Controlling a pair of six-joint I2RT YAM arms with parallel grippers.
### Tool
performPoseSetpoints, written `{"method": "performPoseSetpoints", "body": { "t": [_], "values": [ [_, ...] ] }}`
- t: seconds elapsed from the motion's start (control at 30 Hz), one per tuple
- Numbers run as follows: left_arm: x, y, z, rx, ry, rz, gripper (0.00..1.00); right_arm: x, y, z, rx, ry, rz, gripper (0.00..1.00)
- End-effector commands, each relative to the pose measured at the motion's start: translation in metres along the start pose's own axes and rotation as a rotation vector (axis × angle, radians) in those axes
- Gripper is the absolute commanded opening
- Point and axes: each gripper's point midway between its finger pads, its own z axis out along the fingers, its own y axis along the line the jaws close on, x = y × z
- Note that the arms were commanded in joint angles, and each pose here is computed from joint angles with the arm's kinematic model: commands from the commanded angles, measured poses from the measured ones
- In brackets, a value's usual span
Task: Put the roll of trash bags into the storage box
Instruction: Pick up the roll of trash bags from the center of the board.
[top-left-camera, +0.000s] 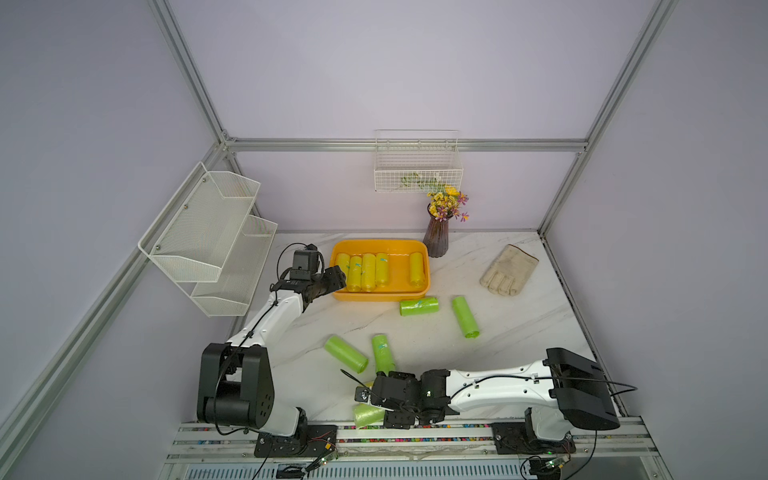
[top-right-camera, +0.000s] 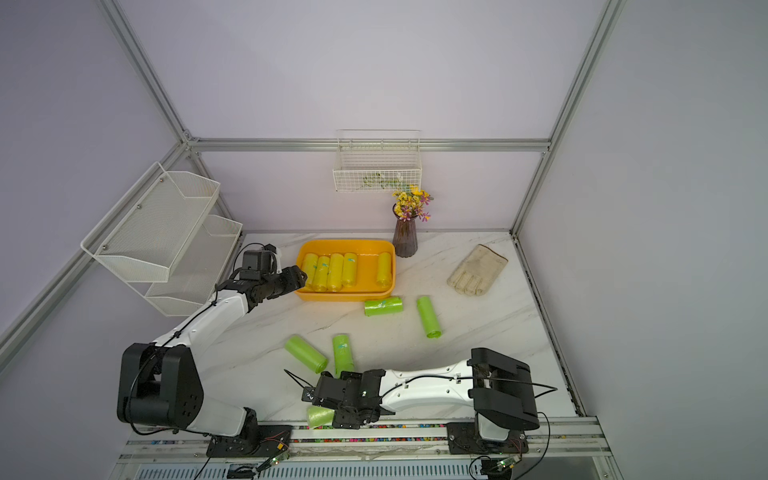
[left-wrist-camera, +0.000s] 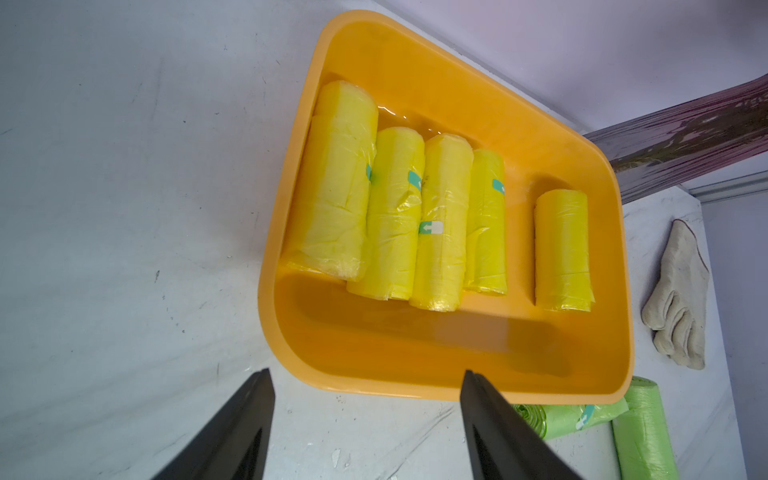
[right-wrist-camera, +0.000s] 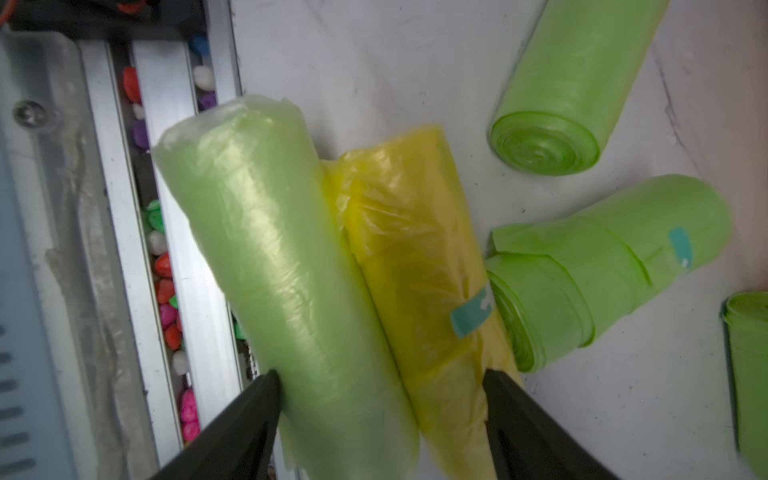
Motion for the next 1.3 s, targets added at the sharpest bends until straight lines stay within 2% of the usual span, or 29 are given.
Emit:
{"method": "performPoseSetpoints", "body": {
  "t": [0.0, 0.17, 0.57, 0.93, 1.1, 1.13, 1.27],
  "values": [
    [-0.020, -0.006, -0.015, 0.029, -0.077, -0.005, 0.72, -0.011, -0.025, 0.003, 0.151, -0.010, -0.008, 0.83],
    [-0.024, -0.005, -0.011, 0.032, -0.076, -0.012, 0.72, -0.016, -0.036, 0.017, 0.190, 0.013, 0.004, 0.83],
    [-0.030, -0.003, 0.002, 0.043, -0.053, -0.021, 0.73, -0.030, -0.071, 0.019, 0.096, -0.021, 0.187, 0.82],
    [-0.040, 0.000, 0.002, 0.045, -0.062, -0.035, 0.74, -0.042, -0.085, 0.008, 0.007, -0.059, 0.172, 0.80],
    [-0.050, 0.011, -0.006, 0.020, -0.083, -0.047, 0.74, -0.040, -0.092, 0.013, -0.015, -0.059, 0.149, 0.68],
    [-0.050, 0.014, -0.007, 0.016, -0.085, -0.053, 0.74, -0.039, -0.094, 0.015, -0.015, -0.060, 0.142, 0.59],
    [-0.052, 0.021, -0.011, 0.014, -0.091, -0.067, 0.74, -0.036, -0.100, 0.024, -0.016, -0.045, 0.130, 0.53]
  ]
}}
